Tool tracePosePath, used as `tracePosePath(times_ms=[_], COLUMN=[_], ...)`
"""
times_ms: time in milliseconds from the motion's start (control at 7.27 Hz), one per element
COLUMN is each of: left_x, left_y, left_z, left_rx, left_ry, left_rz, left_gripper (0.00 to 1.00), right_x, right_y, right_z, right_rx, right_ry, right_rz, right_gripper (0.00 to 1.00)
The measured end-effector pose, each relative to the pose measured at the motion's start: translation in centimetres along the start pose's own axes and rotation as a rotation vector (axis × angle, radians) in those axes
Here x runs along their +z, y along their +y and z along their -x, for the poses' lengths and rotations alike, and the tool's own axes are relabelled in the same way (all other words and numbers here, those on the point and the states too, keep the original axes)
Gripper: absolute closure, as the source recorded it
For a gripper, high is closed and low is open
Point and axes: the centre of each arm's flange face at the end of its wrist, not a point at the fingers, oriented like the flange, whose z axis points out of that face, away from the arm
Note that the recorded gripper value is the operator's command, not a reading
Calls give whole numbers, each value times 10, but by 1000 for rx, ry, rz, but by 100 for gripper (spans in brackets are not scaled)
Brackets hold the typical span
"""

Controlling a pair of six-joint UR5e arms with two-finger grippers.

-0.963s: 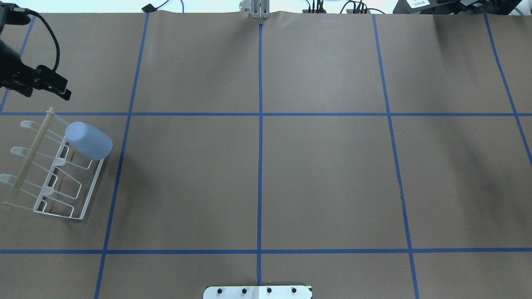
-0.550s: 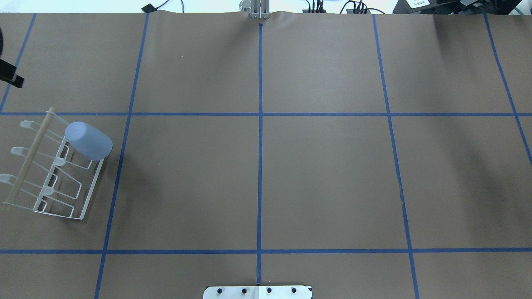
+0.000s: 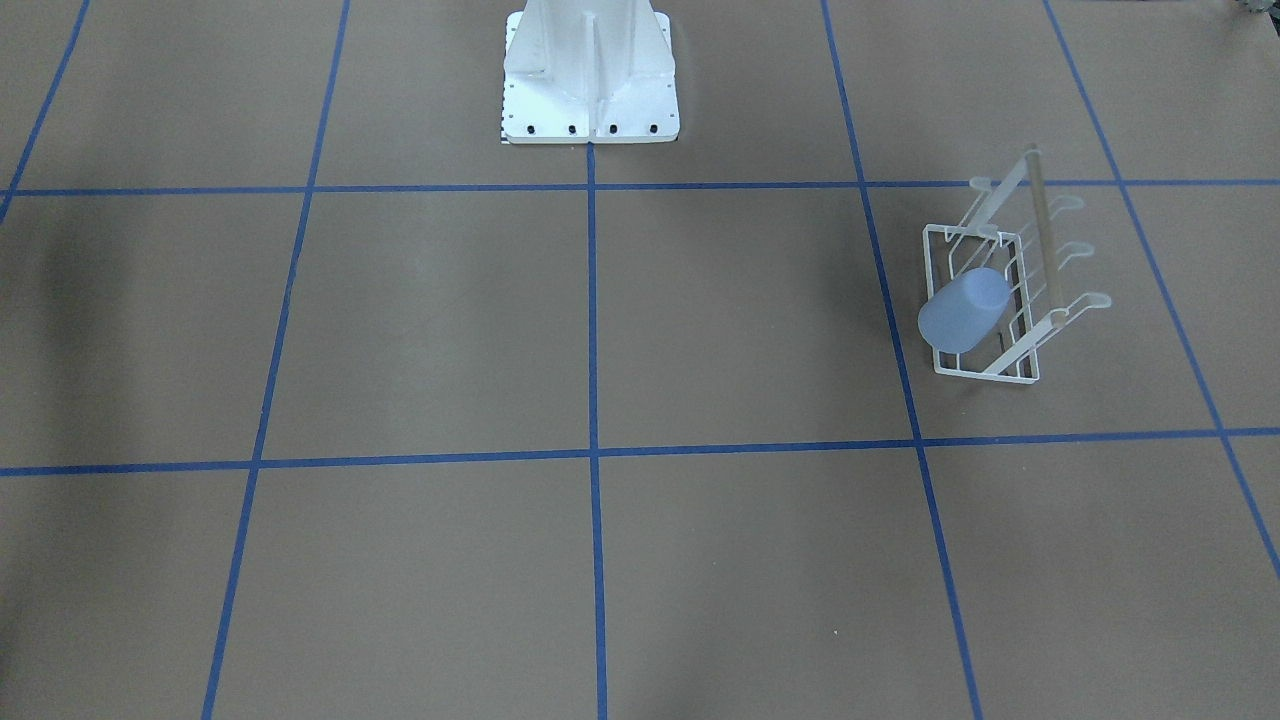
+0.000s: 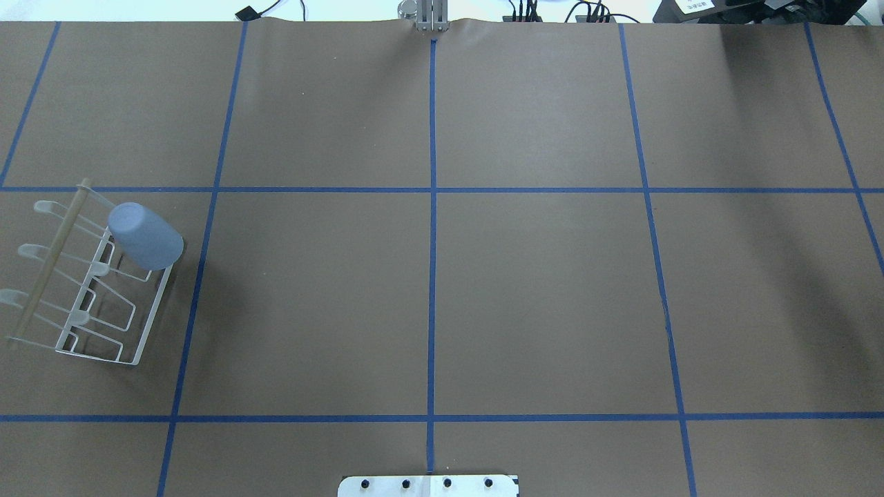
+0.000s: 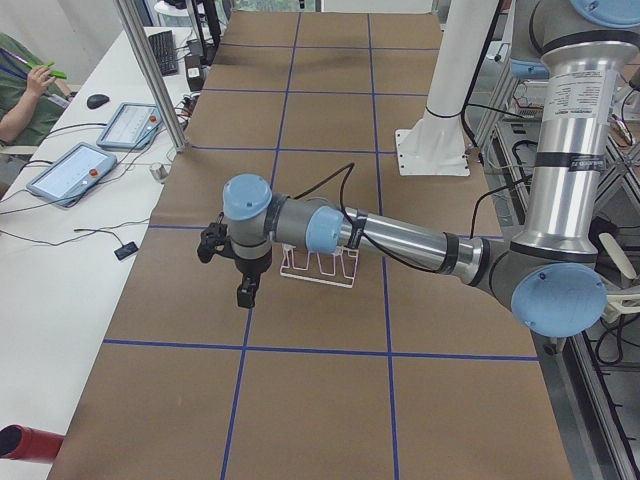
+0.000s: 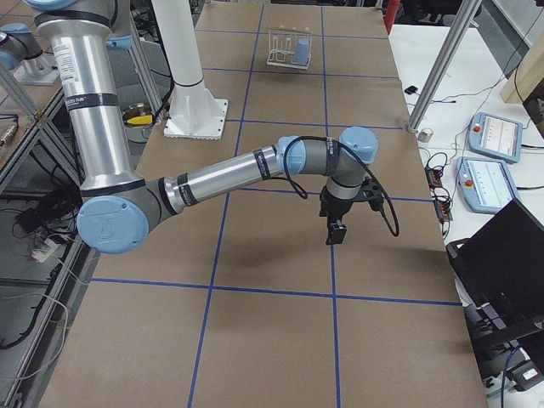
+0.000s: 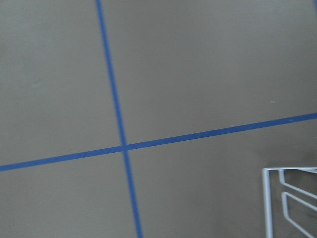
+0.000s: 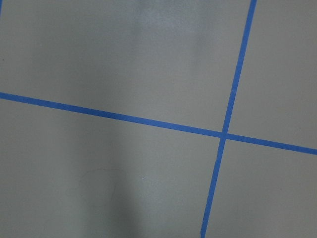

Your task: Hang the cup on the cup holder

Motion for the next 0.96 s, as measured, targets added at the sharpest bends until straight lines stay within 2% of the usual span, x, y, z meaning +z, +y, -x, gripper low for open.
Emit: tracePosePath(times_ms=[412,962], left_x=[22,26], left_y=[37,30], left_z=[61,51], left_rx=[48,31], left_ry=[-8,-49], left_rz=[-23,-17], left_gripper=[1,1], right_x=[14,12], right_y=[28,62], right_z=[-34,-68], right_rx=[69,127], right_ry=[-18,-27], right_rz=[23,12], right_gripper=[0,0])
